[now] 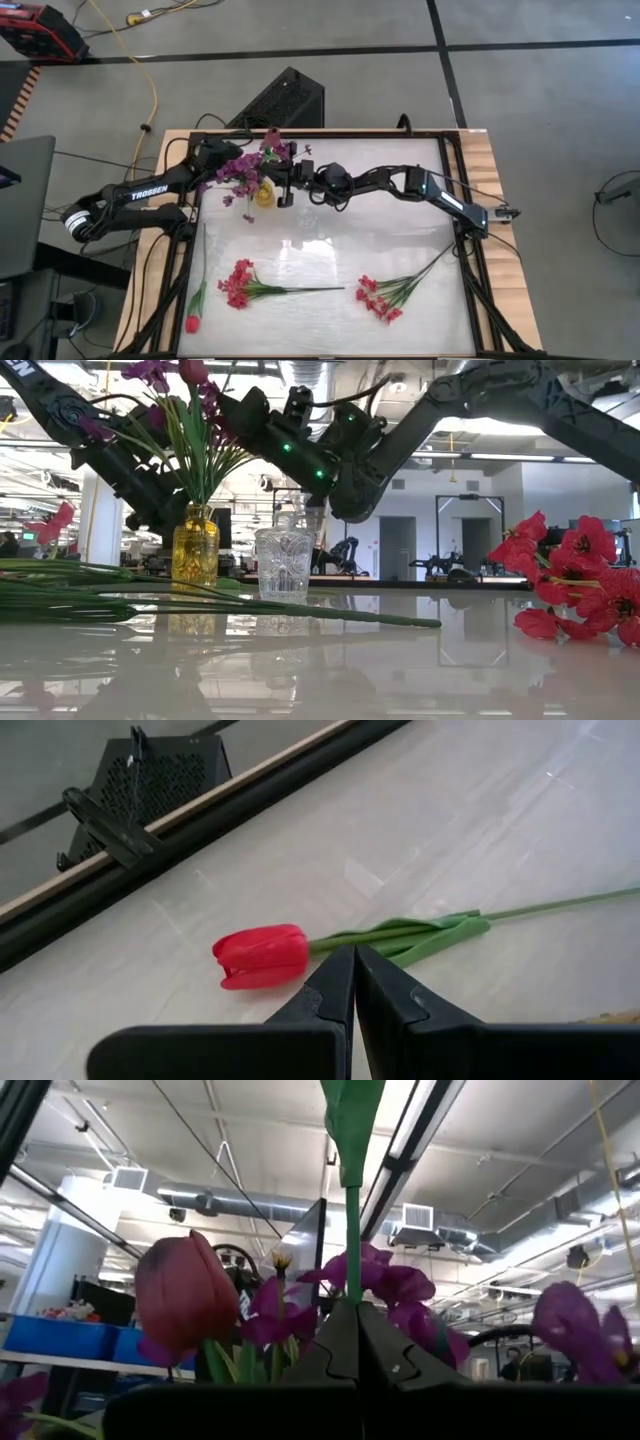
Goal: Sort flowers into vase by color
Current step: Put the red flower into the yellow vase
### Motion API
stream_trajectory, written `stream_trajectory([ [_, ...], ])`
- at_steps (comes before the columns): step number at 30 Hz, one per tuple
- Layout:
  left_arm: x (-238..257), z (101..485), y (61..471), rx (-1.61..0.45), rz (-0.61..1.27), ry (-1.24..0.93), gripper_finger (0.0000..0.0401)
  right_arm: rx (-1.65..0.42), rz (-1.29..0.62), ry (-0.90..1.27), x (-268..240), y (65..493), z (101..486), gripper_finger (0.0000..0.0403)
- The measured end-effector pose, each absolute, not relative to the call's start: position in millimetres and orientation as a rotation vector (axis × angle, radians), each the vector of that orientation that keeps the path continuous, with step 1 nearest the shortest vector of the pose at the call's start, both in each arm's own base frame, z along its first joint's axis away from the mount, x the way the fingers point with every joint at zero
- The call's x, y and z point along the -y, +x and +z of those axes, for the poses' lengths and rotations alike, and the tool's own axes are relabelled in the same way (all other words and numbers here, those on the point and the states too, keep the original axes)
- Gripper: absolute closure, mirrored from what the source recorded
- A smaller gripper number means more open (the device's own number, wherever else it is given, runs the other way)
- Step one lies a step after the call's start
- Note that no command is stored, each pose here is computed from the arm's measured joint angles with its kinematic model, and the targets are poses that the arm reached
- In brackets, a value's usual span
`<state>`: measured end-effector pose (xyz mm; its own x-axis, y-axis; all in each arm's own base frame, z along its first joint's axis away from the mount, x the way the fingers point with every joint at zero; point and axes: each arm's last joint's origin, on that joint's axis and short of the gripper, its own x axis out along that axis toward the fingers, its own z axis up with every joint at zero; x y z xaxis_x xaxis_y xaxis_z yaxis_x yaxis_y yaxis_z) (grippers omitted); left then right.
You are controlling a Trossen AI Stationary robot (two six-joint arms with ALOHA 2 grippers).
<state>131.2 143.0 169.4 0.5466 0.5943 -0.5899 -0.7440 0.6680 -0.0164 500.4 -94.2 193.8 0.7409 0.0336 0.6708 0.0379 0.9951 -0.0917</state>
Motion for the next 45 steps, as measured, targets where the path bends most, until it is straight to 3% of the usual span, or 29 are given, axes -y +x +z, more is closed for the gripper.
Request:
stream_trajectory([
  [6,-142,169,130,-0.616,0.803,-0.258,0.0401,0.673,-0.061,-0.038,95,495,174,0.0387],
  [11,-140,180,124,-0.581,0.907,-0.194,0.0401,0.690,-0.078,-0.076,95,493,184,0.0387],
  [19,-131,194,114,-0.528,0.947,-0.164,0.0401,0.787,0.009,-0.056,110,467,246,0.0387],
  [25,-129,197,112,-0.507,0.953,-0.174,0.0401,0.688,-0.061,-0.057,127,404,292,0.0387],
  [28,-129,197,112,-0.501,0.954,-0.181,0.0401,0.493,-0.191,0.022,135,368,307,0.0387],
  [32,-129,197,112,-0.499,0.949,-0.185,0.0401,0.065,-0.452,0.162,133,332,307,0.0387],
  [38,-128,198,114,-0.492,0.940,-0.180,0.0401,-0.496,-0.710,0.449,121,292,273,0.0383],
  [42,-127,200,116,-0.476,0.925,-0.162,0.0401,-0.750,-0.855,0.569,126,274,247,0.0361],
  [45,-126,201,119,-0.470,0.910,-0.148,0.0401,-0.865,-0.859,0.620,134,274,227,0.0357],
])
